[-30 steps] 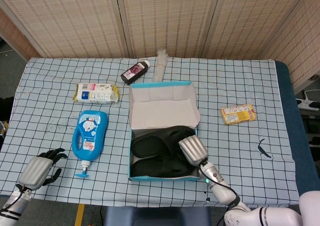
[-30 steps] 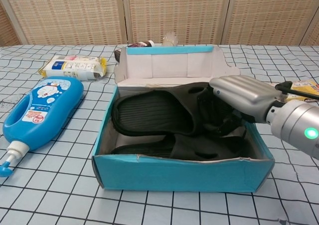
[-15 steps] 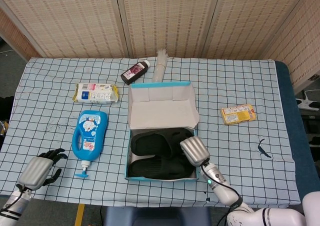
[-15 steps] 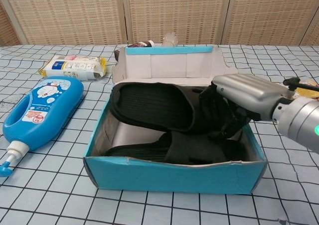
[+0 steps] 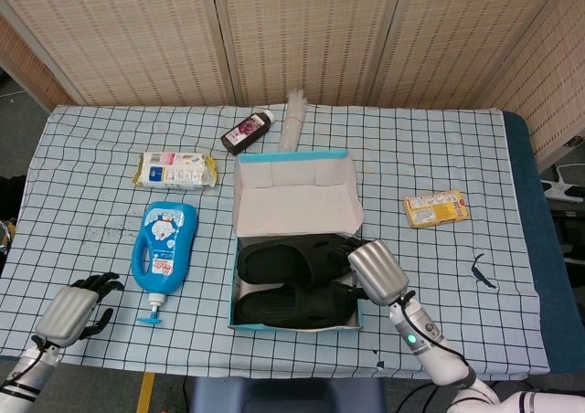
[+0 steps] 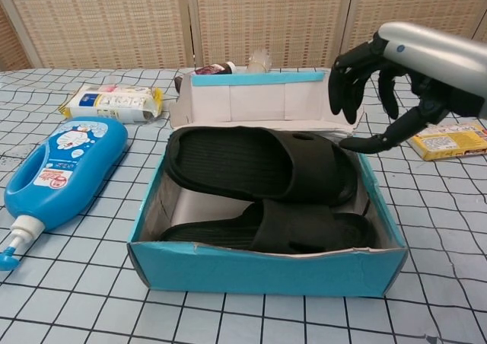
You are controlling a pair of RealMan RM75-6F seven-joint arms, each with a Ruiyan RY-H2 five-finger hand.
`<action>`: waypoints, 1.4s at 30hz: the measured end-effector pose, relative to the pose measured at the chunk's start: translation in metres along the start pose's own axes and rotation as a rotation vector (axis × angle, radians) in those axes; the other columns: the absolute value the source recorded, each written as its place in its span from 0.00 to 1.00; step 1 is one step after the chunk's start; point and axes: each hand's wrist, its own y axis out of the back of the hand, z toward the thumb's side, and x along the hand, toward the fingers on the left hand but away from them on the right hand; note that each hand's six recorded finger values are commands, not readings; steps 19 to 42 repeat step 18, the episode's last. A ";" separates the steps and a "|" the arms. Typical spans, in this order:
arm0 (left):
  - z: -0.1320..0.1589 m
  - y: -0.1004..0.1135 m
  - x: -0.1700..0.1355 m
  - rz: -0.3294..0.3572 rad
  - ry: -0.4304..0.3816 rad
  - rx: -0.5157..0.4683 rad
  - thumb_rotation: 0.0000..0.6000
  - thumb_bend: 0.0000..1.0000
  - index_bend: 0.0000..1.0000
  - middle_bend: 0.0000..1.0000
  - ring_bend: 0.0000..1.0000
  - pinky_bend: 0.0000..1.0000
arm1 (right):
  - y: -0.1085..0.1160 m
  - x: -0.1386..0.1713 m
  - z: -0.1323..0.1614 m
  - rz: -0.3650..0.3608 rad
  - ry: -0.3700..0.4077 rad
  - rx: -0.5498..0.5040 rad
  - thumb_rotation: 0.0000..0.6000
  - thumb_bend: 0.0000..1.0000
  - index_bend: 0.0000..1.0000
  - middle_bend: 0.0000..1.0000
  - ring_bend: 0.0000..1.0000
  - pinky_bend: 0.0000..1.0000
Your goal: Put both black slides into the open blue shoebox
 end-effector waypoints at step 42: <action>0.007 0.013 -0.005 0.073 -0.028 0.005 1.00 0.47 0.31 0.20 0.24 0.38 | 0.018 0.143 -0.124 -0.066 -0.350 0.394 1.00 0.08 0.25 0.23 0.09 0.23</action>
